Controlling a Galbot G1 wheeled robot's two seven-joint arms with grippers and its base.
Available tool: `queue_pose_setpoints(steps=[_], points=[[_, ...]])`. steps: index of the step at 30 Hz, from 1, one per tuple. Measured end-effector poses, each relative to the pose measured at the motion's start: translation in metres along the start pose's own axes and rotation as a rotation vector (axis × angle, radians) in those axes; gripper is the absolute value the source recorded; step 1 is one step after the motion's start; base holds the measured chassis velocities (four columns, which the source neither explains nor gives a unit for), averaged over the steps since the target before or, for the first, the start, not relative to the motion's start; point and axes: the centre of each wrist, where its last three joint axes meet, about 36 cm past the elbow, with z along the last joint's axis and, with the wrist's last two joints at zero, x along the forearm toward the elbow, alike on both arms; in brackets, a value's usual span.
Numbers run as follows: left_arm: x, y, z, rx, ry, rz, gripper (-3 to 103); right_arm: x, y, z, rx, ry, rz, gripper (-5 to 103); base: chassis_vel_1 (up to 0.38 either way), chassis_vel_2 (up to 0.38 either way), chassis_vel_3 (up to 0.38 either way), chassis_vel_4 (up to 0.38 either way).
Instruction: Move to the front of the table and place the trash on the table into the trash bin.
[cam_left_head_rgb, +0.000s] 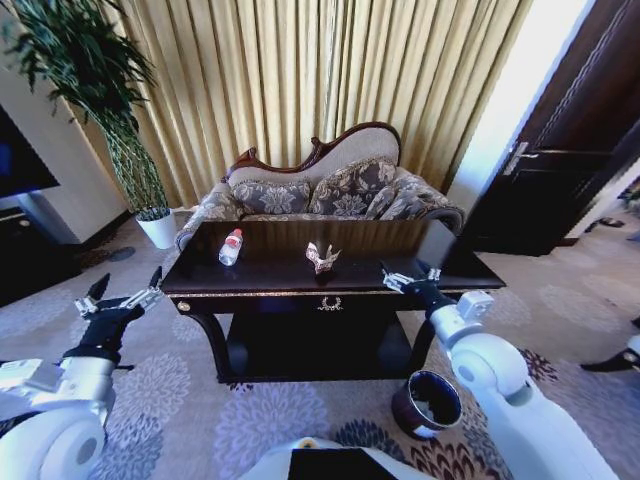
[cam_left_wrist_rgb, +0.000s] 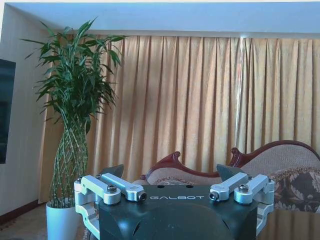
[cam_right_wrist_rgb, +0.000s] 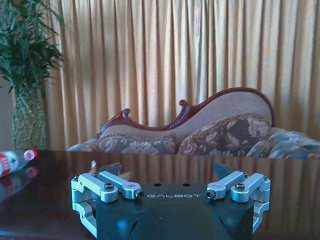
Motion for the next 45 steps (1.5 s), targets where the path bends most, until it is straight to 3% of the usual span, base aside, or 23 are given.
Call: queue_pose_setpoints(steps=[10, 20, 33, 40, 45], points=[[0.001, 0.0, 0.001, -0.005, -0.007, 0.003, 100, -0.002, 0.023, 0.007, -0.006, 0.074, -0.107, 100, 0.0, 0.0, 0.0, 0.0], [0.001, 0.0, 0.002, -0.007, -0.003, 0.006, 100, -0.031, 0.04, 0.026, 0.017, 0.126, -0.18, 100, 0.0, 0.0, 0.0, 0.0], [0.005, -0.001, 0.005, -0.015, 0.018, 0.0, 100, -0.067, 0.049, 0.032, 0.035, 0.141, -0.205, 100, 0.0, 0.0, 0.0, 0.0], [0.004, -0.002, 0.005, -0.012, 0.016, 0.003, 100, -0.079, 0.062, 0.021, 0.02, 0.155, -0.228, 100, 0.0, 0.0, 0.0, 0.0], [0.003, -0.002, 0.005, -0.01, 0.013, 0.006, 100, -0.09, 0.087, 0.016, 0.008, 0.193, -0.21, 100, 0.0, 0.0, 0.0, 0.0]])
